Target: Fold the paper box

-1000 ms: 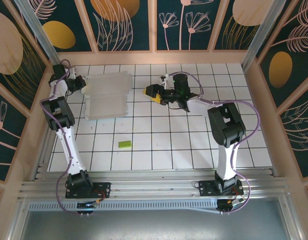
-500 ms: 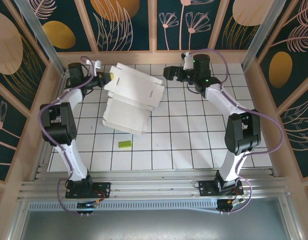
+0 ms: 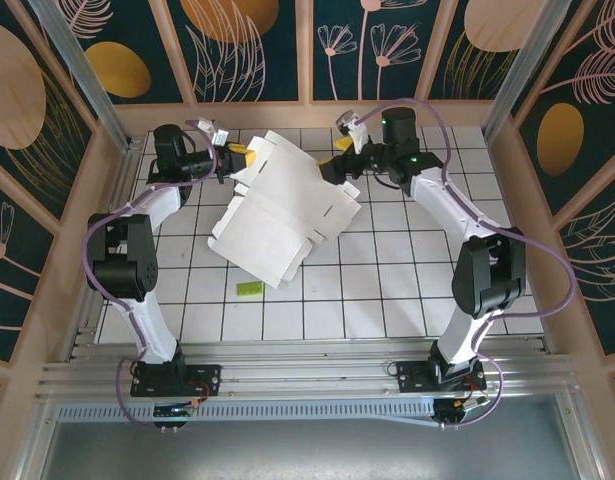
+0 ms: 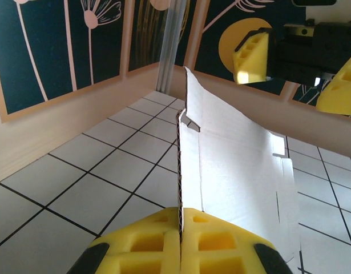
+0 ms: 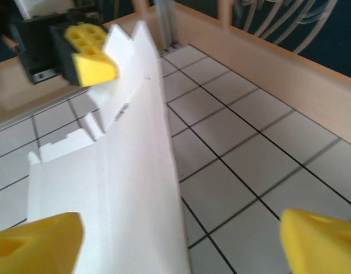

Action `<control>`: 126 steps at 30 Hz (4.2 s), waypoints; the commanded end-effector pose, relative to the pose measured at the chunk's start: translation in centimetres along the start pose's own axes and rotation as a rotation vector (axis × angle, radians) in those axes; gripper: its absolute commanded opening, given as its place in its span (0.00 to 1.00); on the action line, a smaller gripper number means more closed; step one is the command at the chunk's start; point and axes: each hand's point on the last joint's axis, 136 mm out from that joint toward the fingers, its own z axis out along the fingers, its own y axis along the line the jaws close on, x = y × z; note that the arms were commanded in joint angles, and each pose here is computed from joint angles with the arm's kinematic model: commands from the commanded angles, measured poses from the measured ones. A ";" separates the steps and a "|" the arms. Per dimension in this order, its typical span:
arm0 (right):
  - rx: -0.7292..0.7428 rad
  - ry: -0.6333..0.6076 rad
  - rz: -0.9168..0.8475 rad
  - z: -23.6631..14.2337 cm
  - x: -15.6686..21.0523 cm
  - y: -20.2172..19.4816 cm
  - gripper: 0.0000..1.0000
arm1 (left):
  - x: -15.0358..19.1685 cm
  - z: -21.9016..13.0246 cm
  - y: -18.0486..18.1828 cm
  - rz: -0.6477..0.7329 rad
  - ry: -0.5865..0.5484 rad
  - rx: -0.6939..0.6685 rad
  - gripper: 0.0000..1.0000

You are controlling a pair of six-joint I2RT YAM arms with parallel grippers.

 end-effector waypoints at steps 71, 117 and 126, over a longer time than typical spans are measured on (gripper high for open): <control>0.634 0.349 -0.849 1.1 6.7 0.4 0.18 | 3.3 4.5 -3.1 0.633 0.334 -0.110 0.95; 0.743 0.439 -0.754 1.8 8.0 -3.3 0.14 | 5.2 10.8 -3.1 0.520 0.436 -0.540 0.54; 0.702 0.409 -0.760 1.8 7.5 -2.5 0.13 | 4.2 7.2 -3.9 0.534 0.455 -0.420 0.68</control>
